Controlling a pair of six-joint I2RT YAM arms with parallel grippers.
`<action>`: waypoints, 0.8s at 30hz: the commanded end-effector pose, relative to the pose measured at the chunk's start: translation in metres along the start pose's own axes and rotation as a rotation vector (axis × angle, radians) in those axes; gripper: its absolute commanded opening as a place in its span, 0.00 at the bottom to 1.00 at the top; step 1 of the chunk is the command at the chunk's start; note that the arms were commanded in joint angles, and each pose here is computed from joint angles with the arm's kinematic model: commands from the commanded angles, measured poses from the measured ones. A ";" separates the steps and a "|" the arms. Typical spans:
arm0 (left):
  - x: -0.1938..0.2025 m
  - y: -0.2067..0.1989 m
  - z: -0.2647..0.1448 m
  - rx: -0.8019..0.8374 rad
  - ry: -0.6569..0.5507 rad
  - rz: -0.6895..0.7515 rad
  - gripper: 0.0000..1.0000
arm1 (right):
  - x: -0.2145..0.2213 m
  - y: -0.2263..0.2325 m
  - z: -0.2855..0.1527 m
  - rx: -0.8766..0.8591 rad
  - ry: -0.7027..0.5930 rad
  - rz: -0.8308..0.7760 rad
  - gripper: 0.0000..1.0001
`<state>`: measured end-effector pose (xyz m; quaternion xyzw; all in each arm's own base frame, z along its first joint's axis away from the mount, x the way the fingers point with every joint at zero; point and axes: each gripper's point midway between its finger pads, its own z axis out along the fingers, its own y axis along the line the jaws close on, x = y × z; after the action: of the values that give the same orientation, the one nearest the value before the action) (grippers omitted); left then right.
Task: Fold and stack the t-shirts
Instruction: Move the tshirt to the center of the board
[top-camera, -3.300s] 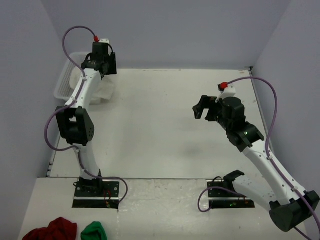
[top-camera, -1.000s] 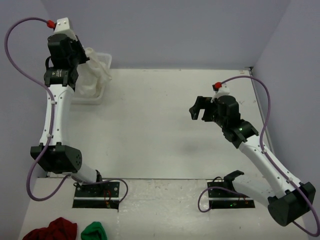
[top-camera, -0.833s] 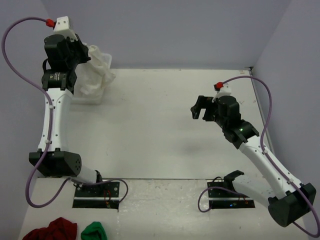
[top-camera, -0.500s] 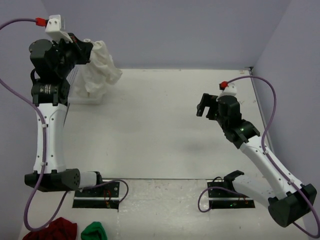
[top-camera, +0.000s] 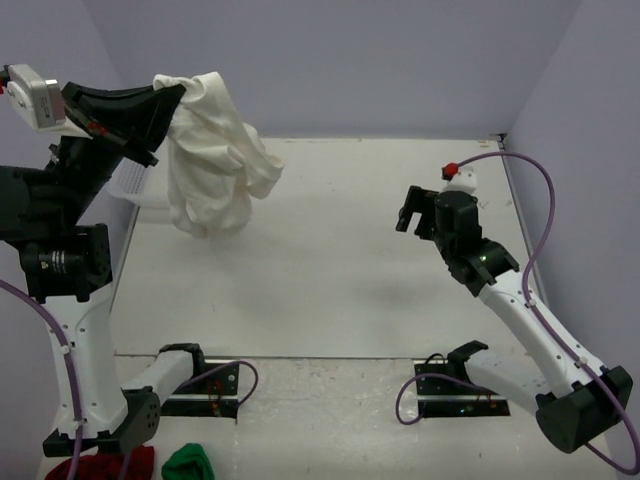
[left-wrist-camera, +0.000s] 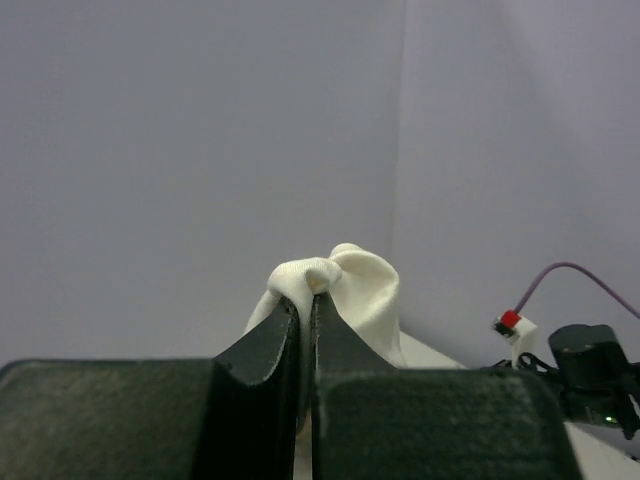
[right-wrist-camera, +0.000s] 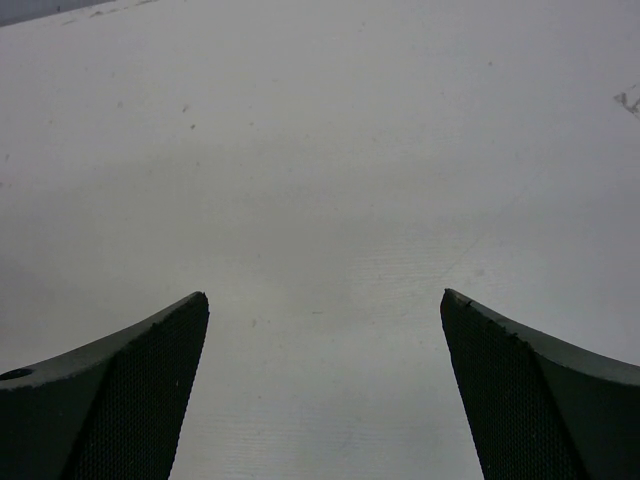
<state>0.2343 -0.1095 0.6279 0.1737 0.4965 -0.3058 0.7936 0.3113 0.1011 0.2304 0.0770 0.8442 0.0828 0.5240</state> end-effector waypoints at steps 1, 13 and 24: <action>-0.018 -0.030 0.000 0.144 -0.047 -0.020 0.00 | -0.024 -0.012 -0.007 0.092 -0.070 0.040 0.99; 0.028 -0.007 0.012 0.127 0.063 -0.192 0.00 | -0.076 -0.048 -0.023 0.303 -0.189 0.071 0.99; 0.231 -0.042 0.048 0.136 0.360 -0.415 0.00 | -0.138 -0.038 -0.051 0.230 -0.283 0.071 0.99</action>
<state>0.3073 -0.2130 0.4558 0.1609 0.6353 -0.4746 0.5876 0.3261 0.0331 0.3499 0.1879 0.7659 -0.0047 0.6148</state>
